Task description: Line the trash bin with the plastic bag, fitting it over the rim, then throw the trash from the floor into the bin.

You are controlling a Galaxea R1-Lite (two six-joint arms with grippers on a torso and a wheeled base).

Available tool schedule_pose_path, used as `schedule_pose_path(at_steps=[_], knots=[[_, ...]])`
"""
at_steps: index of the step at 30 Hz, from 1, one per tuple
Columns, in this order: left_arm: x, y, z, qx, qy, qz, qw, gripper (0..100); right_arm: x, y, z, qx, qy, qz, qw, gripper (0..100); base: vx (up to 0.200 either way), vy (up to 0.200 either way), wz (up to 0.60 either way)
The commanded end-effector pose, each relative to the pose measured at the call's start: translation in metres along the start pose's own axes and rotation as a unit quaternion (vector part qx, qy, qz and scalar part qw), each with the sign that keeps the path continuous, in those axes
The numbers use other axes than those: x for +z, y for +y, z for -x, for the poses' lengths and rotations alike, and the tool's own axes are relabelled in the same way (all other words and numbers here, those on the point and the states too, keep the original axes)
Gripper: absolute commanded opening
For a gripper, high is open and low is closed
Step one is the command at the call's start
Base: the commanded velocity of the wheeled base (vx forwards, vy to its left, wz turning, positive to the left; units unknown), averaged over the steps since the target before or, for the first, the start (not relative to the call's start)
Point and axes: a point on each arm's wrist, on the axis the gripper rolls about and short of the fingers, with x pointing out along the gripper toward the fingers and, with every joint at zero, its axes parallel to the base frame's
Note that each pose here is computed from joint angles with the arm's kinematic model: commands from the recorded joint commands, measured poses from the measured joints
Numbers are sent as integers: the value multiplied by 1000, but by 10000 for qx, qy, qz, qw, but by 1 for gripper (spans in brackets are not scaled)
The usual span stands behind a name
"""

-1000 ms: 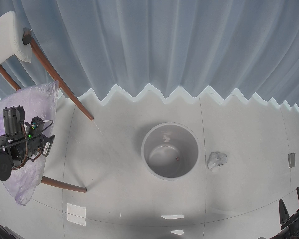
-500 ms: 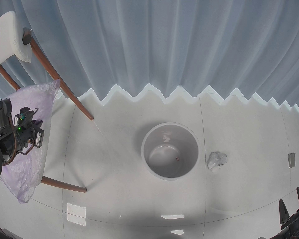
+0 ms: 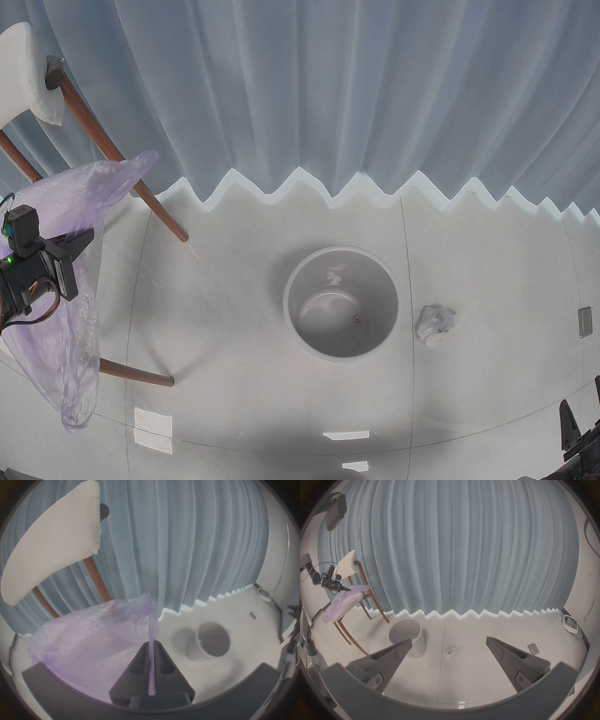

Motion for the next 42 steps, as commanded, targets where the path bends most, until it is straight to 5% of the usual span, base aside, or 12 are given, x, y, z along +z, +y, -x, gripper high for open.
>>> schedule_pose_path(at_steps=[1, 7, 11, 16, 24, 27, 36, 42], knots=[[19, -17, 4, -629, -437, 363, 9964, 0, -5, 0, 0, 1, 3, 1, 10000, 100, 0, 0, 0], [55, -40, -7, -1467, -779, 1472, 9751, 0, -5, 0, 0, 1, 3, 1, 10000, 100, 0, 0, 0], [88, -58, -15, -2081, -1018, 2207, 9474, 0, -5, 0, 0, 1, 3, -6, 10000, 100, 0, 0, 0], [121, -86, -22, -2838, -1210, 2534, 9168, 0, -5, 0, 0, 1, 3, -29, 10000, 100, 0, 0, 0], [135, -105, -51, -3083, -1236, 2716, 9033, 0, -5, 0, 0, -6, -5, -52, 10000, 100, 0, 0, 0], [136, -121, -46, -3412, -1070, 2931, 8867, 0, -5, 0, 0, 1, -5, -52, 10000, 100, 0, 0, 0], [129, -135, -52, -3536, -807, 3007, 8821, 0, -5, 0, 0, 1, -5, -52, 10000, 100, 0, 0, 0], [105, -137, -59, -3384, -436, 2957, 8923, 0, -5, 0, 0, -6, -5, -52, 10000, 100, 0, 0, 0]])
